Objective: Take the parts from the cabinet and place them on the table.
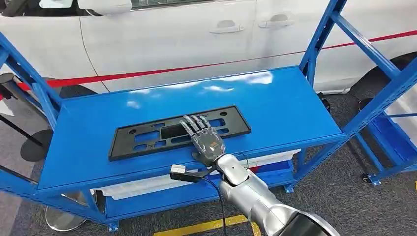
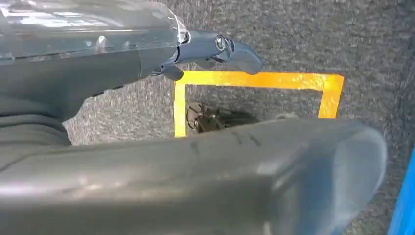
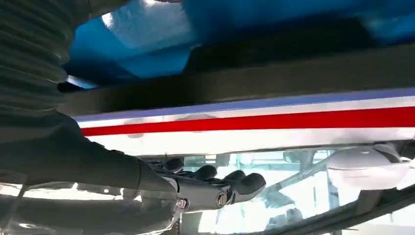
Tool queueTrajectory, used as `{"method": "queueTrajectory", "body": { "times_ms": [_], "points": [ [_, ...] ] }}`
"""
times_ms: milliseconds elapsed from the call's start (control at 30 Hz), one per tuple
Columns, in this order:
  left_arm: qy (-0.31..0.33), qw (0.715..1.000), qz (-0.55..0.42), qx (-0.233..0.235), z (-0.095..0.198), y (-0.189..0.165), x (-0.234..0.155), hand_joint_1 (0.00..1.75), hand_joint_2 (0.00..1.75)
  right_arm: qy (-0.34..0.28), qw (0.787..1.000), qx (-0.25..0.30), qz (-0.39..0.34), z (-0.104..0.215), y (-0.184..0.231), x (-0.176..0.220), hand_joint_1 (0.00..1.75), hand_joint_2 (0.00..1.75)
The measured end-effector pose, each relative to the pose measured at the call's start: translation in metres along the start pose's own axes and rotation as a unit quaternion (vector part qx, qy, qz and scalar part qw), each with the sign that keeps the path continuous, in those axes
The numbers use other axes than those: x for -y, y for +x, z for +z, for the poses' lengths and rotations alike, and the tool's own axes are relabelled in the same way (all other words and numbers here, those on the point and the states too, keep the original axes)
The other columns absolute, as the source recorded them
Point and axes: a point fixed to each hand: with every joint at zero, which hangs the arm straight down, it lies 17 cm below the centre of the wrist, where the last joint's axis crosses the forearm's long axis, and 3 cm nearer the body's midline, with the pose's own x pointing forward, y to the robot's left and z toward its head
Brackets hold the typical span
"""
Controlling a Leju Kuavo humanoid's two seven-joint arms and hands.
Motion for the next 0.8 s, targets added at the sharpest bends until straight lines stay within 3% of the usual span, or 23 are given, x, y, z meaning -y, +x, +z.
{"method": "queueTrajectory", "body": {
  "times_ms": [233,267,800],
  "points": [
    [-0.001,1.000,-0.005,-0.007,0.002,-0.007,-0.002,0.00,0.00,0.004,1.000,-0.008,-0.005,0.007,-0.002,-0.006,0.00,1.75],
    [-0.001,1.000,-0.006,-0.010,0.003,-0.010,-0.002,0.00,0.00,0.004,1.000,-0.009,-0.006,0.008,-0.002,-0.006,1.71,1.75],
    [0.004,1.000,-0.016,-0.015,0.001,-0.009,-0.003,0.00,0.00,0.035,0.999,-0.012,-0.011,0.003,0.000,-0.013,1.75,1.75]
  ]
}}
